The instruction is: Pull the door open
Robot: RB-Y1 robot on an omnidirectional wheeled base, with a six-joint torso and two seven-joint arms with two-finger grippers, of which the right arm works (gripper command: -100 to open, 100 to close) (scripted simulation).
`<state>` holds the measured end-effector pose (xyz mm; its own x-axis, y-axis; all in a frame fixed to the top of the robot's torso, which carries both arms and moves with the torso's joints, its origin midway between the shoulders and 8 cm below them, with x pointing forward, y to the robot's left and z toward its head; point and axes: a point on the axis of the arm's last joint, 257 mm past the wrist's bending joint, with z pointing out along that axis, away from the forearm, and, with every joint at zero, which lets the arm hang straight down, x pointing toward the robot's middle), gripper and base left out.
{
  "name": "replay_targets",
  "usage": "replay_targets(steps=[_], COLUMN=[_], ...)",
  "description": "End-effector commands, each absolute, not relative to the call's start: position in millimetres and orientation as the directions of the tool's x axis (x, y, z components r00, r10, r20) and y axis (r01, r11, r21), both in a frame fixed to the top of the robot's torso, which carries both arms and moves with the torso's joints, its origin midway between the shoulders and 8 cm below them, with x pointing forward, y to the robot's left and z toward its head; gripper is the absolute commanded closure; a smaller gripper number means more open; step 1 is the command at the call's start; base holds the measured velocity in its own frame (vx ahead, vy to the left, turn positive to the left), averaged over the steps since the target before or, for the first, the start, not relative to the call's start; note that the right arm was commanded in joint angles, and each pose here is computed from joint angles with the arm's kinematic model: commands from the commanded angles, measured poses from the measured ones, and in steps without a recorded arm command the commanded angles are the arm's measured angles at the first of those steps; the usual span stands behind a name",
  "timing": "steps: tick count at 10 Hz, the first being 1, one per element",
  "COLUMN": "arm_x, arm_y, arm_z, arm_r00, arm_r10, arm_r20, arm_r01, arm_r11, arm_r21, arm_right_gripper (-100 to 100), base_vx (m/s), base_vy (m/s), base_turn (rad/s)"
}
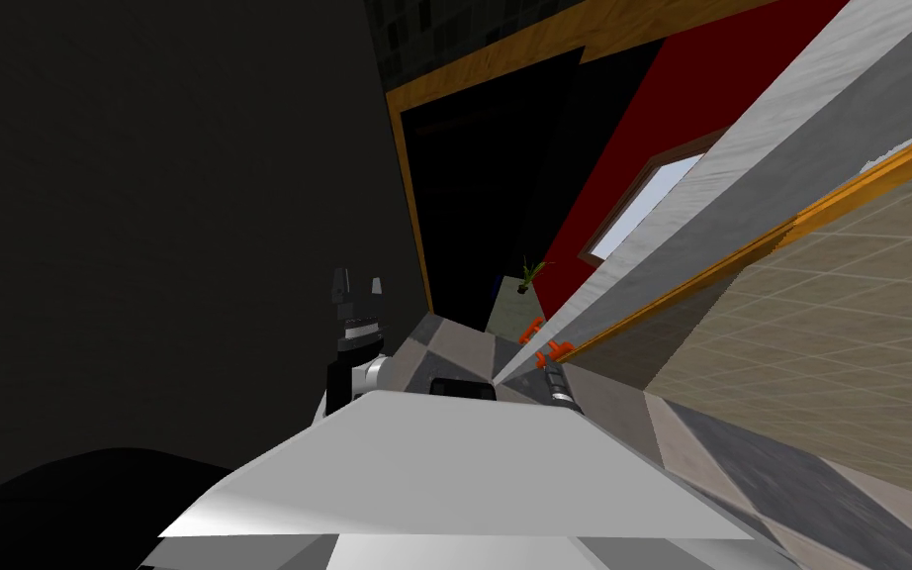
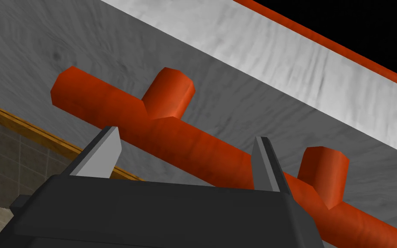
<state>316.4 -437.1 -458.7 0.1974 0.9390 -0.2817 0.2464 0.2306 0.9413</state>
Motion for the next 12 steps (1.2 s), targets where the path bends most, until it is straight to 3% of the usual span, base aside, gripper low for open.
replay_targets(steps=[1, 12], arm_x=[321.9, 329.4], arm_y=[-451.9, -446.0], arm_z=[-448.0, -446.1], arm_r00=[0.246, 0.249], arm_r10=[0.939, 0.954], arm_r20=[-0.241, -0.166], arm_r01=[0.214, 0.185], arm_r11=[0.19, 0.121], arm_r21=[0.958, 0.975], arm_right_gripper=[100, 100], base_vx=[0.003, -0.013], base_vy=[-0.006, -0.011], base_turn=[-0.005, 0.018])
